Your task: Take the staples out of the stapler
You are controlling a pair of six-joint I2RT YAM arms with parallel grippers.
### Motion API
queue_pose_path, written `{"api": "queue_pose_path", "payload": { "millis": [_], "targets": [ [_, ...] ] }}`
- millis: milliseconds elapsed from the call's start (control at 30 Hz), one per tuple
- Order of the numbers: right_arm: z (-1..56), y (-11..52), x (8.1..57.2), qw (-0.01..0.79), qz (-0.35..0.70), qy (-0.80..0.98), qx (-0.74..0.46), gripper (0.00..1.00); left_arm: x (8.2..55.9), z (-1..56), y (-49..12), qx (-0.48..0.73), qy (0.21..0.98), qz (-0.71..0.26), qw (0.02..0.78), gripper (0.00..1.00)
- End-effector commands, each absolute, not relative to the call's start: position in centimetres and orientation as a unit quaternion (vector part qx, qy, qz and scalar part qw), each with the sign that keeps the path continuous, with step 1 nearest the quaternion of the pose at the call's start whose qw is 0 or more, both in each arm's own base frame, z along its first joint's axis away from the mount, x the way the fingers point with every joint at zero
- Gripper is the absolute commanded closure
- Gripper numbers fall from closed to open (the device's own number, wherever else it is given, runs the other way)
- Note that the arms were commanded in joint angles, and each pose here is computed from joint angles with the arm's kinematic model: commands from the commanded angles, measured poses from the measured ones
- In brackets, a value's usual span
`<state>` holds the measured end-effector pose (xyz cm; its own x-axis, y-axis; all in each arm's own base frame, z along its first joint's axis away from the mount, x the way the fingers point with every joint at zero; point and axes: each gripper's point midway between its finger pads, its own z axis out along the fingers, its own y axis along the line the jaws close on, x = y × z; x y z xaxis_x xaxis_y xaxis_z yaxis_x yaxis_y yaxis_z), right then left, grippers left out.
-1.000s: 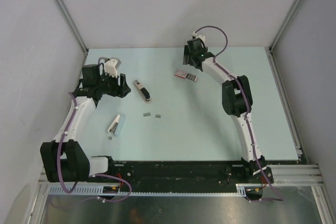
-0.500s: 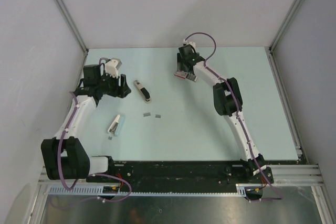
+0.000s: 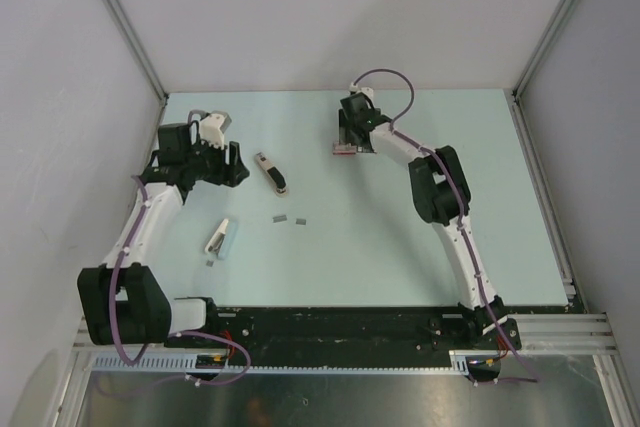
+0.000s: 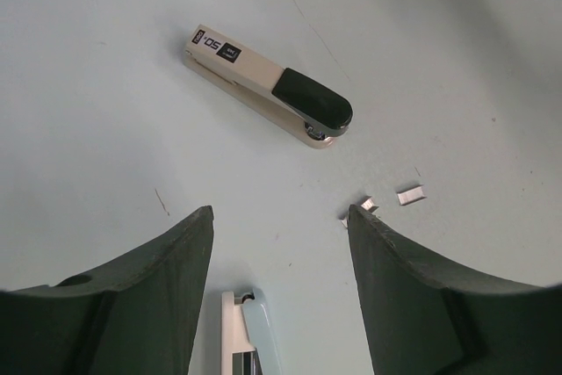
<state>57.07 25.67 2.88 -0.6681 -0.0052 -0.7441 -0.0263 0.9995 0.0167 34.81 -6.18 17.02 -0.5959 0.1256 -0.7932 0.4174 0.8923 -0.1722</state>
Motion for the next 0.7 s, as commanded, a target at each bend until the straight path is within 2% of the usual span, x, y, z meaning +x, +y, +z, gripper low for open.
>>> {"api": "queue_pose_path", "payload": {
  "millis": [0,333,667],
  "targets": [
    [2.4,25.2,53.9,0.380,0.008,0.925,-0.006,0.28,34.4,19.0,-5.9,0.165,0.861,-0.164,0.453,0.33],
    [1.7,25.2,48.8,0.357,0.007,0.934,-0.015,0.29,33.4,20.2,-5.9,0.167,0.852,-0.157,0.470,0.32],
    [0.1,25.4,40.7,0.309,-0.001,0.951,-0.014,0.32,32.7,20.2,-5.9,0.169,0.852,-0.157,0.471,0.32]
  ]
}}
